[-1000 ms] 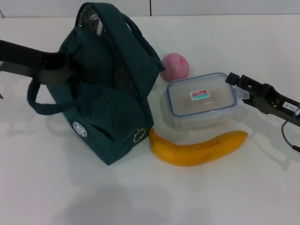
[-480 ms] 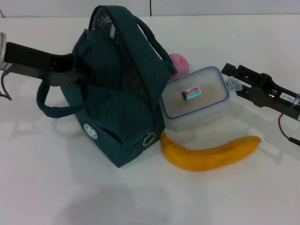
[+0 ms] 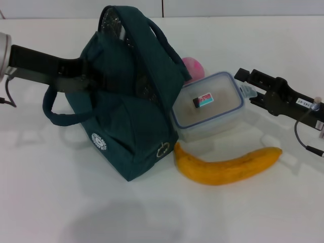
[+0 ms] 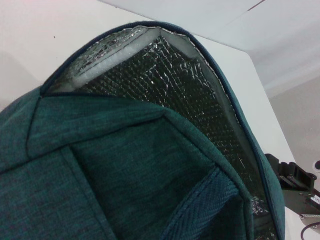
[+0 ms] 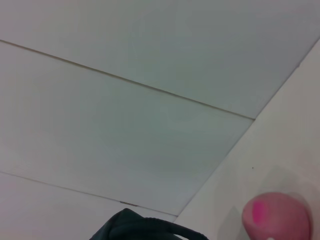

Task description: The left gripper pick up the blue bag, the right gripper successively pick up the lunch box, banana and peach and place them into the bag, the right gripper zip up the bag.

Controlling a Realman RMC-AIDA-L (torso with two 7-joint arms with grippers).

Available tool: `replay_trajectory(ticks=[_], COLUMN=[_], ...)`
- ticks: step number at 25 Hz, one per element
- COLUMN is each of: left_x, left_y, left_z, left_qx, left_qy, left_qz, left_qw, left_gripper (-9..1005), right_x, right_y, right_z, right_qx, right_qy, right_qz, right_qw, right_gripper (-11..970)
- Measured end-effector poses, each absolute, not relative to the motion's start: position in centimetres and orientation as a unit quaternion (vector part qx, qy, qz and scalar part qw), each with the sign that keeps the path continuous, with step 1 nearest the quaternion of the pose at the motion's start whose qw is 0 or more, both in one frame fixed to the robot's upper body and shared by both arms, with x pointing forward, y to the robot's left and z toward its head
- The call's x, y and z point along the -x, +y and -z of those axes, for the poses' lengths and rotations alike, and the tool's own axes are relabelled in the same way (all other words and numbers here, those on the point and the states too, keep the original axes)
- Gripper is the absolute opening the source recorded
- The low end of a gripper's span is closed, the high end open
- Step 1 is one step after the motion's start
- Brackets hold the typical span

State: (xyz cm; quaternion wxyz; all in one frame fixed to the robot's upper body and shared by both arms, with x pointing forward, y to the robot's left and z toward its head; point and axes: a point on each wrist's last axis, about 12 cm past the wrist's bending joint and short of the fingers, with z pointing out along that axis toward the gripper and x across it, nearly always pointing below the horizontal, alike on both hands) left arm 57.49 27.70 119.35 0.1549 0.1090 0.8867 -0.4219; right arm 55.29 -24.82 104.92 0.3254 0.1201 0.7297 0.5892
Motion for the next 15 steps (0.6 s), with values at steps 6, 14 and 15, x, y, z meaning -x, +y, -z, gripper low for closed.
replay_trajectory(ticks=[6, 14, 15], left_x=[-57.49, -57.43, -57.41], left_y=[27.84, 28.04, 28.08], left_z=[-119.22, -119.13, -119.11], left_qx=[-0.114, -0.117, -0.116], left_qy=[0.886, 0.885, 0.885], left_qz=[0.422, 0.421, 0.421], left_qw=[0.156, 0.159, 0.159], left_gripper=[43, 43, 44], right_x=[-55.13, -54.8, -54.79], right_y=[-24.88, -24.72, -24.7], right_z=[-104.69, -104.37, -104.38], right_qx=[-0.131, -0.145, -0.146], right_qy=[0.728, 0.724, 0.724], right_qz=[-0.589, -0.594, -0.595], right_qw=[0.326, 0.318, 0.317], right_gripper=[595, 432, 411])
